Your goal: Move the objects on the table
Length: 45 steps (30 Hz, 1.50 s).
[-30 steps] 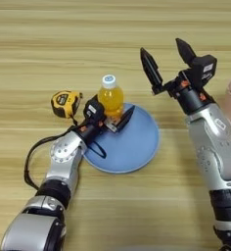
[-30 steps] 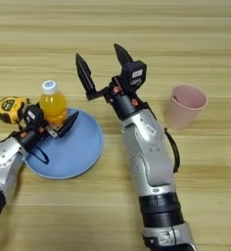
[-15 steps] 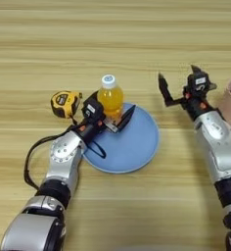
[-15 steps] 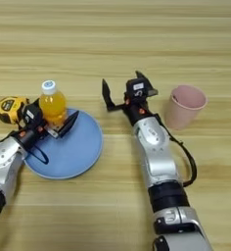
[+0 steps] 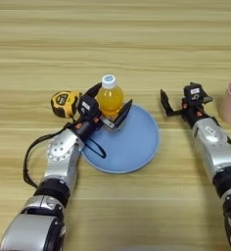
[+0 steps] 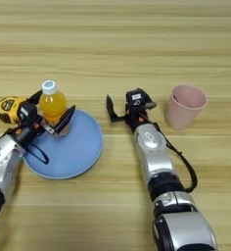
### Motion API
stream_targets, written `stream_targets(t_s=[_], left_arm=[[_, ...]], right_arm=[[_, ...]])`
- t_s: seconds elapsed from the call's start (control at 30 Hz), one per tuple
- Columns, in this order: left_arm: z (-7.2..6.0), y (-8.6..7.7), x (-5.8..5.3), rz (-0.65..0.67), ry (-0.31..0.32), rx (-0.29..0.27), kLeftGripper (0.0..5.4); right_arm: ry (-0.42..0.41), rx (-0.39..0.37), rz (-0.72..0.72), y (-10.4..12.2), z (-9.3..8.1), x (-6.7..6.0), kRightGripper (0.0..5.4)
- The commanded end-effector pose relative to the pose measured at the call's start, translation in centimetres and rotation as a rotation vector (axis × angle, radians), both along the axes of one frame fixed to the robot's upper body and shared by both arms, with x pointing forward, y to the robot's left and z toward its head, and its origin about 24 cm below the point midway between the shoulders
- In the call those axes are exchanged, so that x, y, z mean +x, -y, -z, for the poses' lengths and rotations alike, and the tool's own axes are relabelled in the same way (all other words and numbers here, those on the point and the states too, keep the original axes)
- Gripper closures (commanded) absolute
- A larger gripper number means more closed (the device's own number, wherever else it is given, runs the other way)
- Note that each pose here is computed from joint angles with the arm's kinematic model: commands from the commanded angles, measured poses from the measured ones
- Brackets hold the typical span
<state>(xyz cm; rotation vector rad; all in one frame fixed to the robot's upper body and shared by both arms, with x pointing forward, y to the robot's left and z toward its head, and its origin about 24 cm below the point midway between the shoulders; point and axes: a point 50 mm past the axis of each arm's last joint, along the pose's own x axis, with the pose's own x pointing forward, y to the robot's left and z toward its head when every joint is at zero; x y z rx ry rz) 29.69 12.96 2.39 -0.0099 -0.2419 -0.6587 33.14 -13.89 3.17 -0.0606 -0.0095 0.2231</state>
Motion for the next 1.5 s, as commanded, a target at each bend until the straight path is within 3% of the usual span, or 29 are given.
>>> stream_targets(t_s=[0.03, 0.7, 1.03, 1.17, 1.33, 1.4, 1.47, 1.5], left_arm=[[-0.3, -0.1, 0.0, 0.001, 0.018, -0.004, 0.01], [-0.4, 0.1, -0.4, 0.056, 0.039, -0.023, 1.89], [-2.9, -1.5, 0.1, -0.045, 0.139, -0.143, 1.99], [-4.0, -2.1, 0.2, -0.092, 0.179, -0.162, 1.99], [-6.2, -3.6, 0.0, -0.185, 0.247, -0.185, 1.99], [-6.9, -5.1, 0.2, -0.283, 0.257, -0.162, 1.99], [-7.3, -7.2, 0.5, -0.436, 0.267, -0.084, 1.99], [-7.4, -7.9, 0.7, -0.483, 0.257, -0.086, 1.99]], right_arm=[[0.025, 0.006, -0.014, -0.4, -0.7, 0.5, 0.00], [0.019, 0.018, -0.006, -0.4, -0.4, 0.6, 0.00], [0.018, 0.018, -0.007, -0.6, -0.4, 0.5, 0.00], [0.018, 0.017, -0.006, -0.7, -0.4, 0.5, 0.00], [0.018, 0.017, -0.005, -0.9, -0.4, 0.5, 0.00], [0.018, 0.017, -0.006, -1.0, -0.4, 0.5, 0.00], [0.019, 0.017, -0.006, -1.1, -0.4, 0.5, 0.00], [0.019, 0.017, -0.006, -1.2, -0.4, 0.5, 0.00]])
